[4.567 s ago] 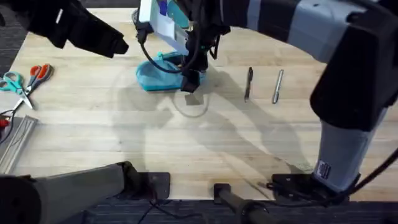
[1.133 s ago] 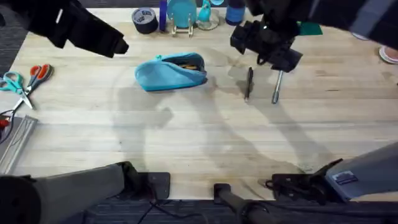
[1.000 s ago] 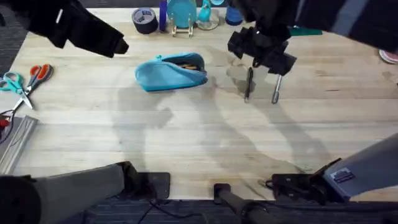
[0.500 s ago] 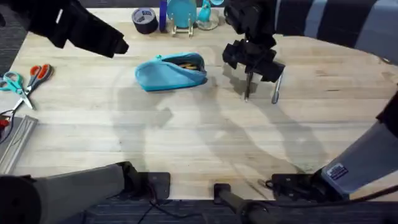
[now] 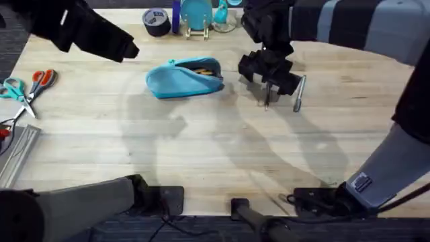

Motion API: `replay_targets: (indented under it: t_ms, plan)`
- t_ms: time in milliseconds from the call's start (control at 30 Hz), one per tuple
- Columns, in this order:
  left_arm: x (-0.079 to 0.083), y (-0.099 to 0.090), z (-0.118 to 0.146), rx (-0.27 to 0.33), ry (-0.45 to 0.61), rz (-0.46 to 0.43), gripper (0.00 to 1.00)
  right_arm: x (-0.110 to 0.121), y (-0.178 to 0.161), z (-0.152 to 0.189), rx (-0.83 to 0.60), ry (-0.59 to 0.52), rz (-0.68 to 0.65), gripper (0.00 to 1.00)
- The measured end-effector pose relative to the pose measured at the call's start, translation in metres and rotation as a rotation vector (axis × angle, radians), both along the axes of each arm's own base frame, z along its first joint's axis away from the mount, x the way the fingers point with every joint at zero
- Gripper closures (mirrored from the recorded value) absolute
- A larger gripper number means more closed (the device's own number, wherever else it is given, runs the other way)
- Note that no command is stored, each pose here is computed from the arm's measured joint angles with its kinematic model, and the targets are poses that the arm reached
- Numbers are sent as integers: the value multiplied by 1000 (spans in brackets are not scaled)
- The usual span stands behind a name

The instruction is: Unzip the bag, pick up the pens from the table one at a time and place them inside, then zip the bag closed.

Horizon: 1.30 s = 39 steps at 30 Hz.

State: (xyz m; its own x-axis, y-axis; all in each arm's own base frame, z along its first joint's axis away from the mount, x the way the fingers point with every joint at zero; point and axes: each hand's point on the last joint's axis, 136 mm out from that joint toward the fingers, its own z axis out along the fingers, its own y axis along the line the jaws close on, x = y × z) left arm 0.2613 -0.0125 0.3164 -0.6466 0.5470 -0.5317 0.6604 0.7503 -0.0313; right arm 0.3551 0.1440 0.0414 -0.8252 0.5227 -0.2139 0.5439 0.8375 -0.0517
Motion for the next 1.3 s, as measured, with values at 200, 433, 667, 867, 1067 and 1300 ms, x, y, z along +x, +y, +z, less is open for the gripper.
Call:
replay_targets:
  t_ms: [200, 433, 667, 867, 1067, 1300]
  plan:
    - [0, 0, 0, 0, 0, 0, 4, -1, 2, -3, 25, 0, -3, 32]
    - [0, 0, 0, 0, 0, 0, 6, -4, 2, -6, 49, -14, -7, 102]
    - [0, 0, 0, 0, 0, 0, 6, -5, 3, -6, 58, -11, 0, 358]
    - [0, 0, 0, 0, 0, 0, 6, -7, 3, -5, 60, -5, 3, 935]
    - [0, 0, 0, 0, 0, 0, 6, -6, 4, -5, 67, -2, 41, 964]
    - [0, 0, 0, 0, 0, 0, 4, -1, 17, -5, 159, 1, 134, 971]
